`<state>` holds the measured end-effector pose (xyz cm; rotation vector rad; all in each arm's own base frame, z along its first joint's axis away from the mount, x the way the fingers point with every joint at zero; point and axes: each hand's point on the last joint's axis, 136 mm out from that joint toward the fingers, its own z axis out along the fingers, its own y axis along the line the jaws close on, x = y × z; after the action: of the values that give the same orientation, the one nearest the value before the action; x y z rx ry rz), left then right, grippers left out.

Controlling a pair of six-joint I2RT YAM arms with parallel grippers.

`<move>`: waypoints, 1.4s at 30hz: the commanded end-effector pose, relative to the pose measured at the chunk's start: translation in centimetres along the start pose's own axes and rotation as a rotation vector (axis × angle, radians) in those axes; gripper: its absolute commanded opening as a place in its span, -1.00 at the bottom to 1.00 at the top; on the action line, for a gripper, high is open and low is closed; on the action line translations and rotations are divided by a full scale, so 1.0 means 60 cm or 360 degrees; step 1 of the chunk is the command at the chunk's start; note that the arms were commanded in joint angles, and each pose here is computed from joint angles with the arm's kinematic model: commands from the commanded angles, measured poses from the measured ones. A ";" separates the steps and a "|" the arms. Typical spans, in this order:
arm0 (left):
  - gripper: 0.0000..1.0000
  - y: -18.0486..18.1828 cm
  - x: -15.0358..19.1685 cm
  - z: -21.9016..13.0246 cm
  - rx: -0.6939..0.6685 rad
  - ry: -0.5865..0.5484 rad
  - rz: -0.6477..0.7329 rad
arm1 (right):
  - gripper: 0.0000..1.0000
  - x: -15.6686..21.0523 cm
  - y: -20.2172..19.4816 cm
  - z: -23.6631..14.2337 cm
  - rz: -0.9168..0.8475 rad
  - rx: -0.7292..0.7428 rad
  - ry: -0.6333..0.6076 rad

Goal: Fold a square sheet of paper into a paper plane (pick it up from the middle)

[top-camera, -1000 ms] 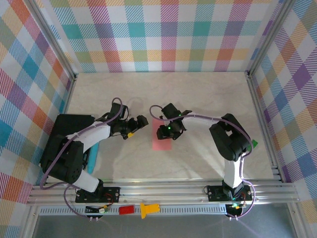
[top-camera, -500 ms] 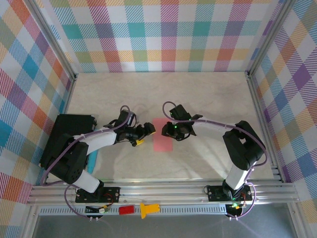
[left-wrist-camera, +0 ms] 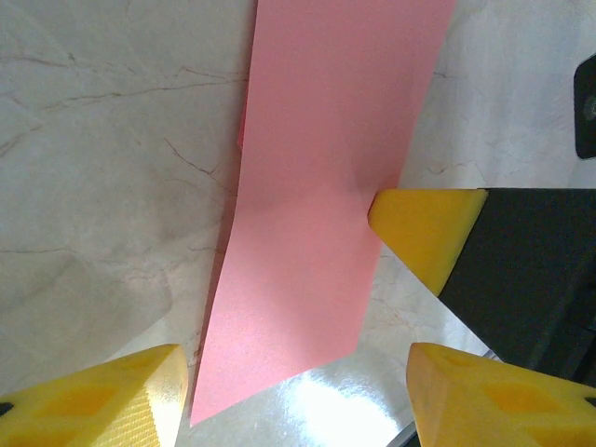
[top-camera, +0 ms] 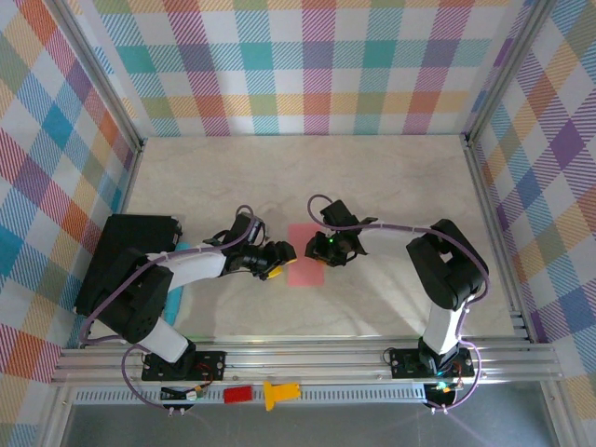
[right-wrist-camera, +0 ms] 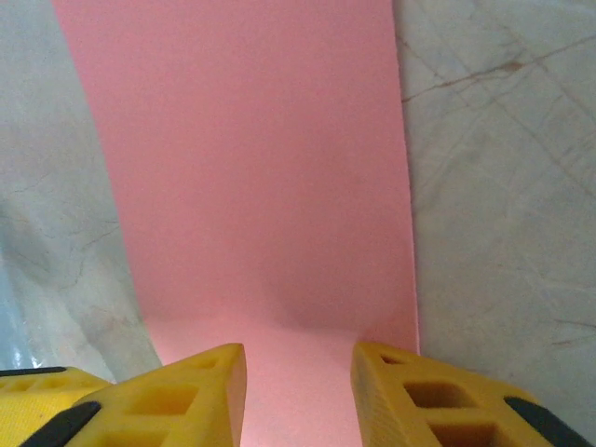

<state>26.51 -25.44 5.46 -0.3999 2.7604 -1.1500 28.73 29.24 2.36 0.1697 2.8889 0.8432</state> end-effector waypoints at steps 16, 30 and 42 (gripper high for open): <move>0.06 0.029 0.023 0.020 -0.0074 0.0055 -0.0016 | -0.27 0.032 -0.055 0.039 0.0174 0.0038 0.0182; -0.09 0.042 0.032 0.035 -0.0107 0.0096 -0.0023 | -0.22 0.019 -0.025 0.028 0.0243 -0.0238 0.0223; -0.22 -0.022 0.017 0.035 0.0121 0.0095 0.0055 | -0.22 0.021 -0.031 0.030 0.0264 -0.0253 0.0232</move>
<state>25.63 -26.22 3.34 -0.3843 2.8128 -1.1500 29.40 30.02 2.90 0.2634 2.8465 1.2343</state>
